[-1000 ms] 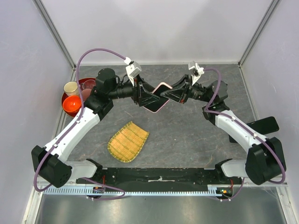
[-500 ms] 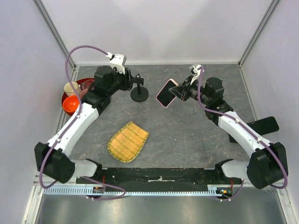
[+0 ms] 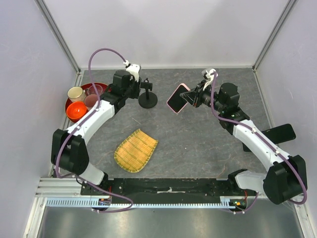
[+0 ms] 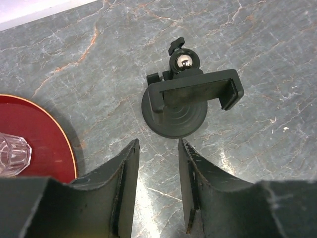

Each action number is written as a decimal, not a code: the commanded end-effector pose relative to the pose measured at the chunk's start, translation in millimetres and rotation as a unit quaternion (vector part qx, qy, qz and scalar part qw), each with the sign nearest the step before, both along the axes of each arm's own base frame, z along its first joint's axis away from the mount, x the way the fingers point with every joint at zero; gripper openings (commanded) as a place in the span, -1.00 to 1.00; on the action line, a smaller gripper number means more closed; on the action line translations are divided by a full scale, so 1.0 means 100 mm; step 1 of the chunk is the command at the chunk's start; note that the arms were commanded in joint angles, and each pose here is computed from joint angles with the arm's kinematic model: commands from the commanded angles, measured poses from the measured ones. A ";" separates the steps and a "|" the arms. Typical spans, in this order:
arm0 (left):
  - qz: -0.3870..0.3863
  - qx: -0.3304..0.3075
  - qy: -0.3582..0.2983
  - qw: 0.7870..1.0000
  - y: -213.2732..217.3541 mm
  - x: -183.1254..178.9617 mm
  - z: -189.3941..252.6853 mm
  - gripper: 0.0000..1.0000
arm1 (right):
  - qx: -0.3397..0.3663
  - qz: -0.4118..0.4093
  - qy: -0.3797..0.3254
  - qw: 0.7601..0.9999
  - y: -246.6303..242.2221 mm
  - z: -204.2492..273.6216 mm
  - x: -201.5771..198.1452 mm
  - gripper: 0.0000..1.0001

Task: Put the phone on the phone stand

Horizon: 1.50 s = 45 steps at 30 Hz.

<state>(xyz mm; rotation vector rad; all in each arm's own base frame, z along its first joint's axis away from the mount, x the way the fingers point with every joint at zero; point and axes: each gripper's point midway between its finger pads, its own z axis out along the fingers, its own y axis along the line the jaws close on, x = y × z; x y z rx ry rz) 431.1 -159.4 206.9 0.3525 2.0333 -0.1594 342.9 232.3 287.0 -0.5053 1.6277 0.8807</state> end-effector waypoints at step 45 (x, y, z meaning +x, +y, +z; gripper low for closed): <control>-0.073 -0.060 -0.019 0.995 -0.18 0.52 0.07 -0.95 | 0.032 0.025 -0.089 0.995 0.06 0.52 -0.06 -1.00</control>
